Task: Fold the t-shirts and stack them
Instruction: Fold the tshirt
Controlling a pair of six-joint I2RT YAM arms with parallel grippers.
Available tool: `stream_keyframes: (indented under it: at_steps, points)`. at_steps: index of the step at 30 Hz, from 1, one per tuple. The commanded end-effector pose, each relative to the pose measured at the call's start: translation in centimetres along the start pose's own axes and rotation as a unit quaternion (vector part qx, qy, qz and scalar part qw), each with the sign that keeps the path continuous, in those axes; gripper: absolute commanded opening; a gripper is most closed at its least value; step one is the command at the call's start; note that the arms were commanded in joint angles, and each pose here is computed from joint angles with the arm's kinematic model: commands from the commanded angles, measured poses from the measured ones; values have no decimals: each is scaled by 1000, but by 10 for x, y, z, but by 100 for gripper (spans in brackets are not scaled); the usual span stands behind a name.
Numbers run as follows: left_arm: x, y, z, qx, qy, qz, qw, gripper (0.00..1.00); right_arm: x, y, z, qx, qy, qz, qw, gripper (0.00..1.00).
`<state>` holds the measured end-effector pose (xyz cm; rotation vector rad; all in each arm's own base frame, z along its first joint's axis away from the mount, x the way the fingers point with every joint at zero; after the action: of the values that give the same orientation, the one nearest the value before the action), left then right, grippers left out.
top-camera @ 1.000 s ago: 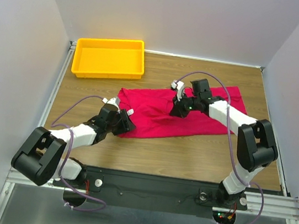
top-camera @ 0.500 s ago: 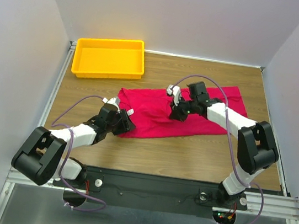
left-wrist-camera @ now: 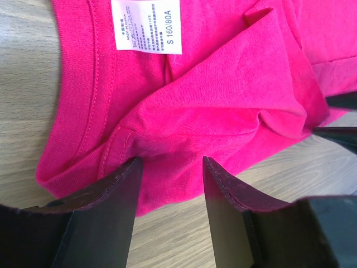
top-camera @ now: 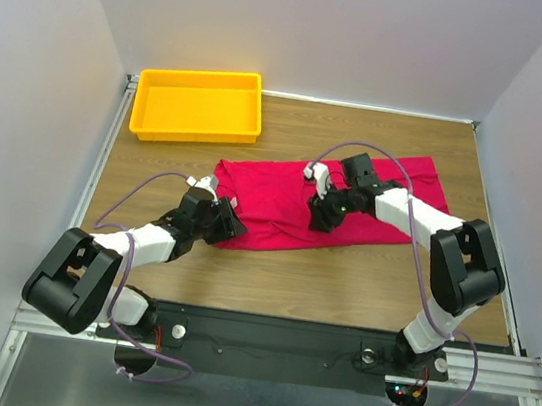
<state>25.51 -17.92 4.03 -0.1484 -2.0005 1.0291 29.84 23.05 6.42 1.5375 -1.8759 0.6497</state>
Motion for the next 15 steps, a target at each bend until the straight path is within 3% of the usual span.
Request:
stream_keyframes:
  at_steps: [1, 7, 9, 15]
  points:
    - [-2, 7, -2, -10, 2, -19, 1000, 59, 16, -33, -56, 20, -52, 48, 997, 51]
    - [-2, 8, -1, -9, 2, -19, 1000, 59, 5, -61, -109, -31, -108, 22, 993, 51]
    - [-2, 9, -1, -9, 2, -21, 1000, 59, -19, -64, -102, -70, -96, -1, 993, 49]
    - [-1, 10, 0, -12, 3, -20, 1000, 59, -52, -74, -96, -79, -66, -10, 995, 46]
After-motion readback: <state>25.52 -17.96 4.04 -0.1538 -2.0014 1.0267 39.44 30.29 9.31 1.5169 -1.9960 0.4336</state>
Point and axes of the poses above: each gripper's point midway between its finger pads, its own x axis back along the fingers, its own y axis along the line the jaws close on, z = x × y, the point moved 1 cm from there along x, back along the fingers, and after that the axes turned 15 degrees about x, right-handed, at the moved point
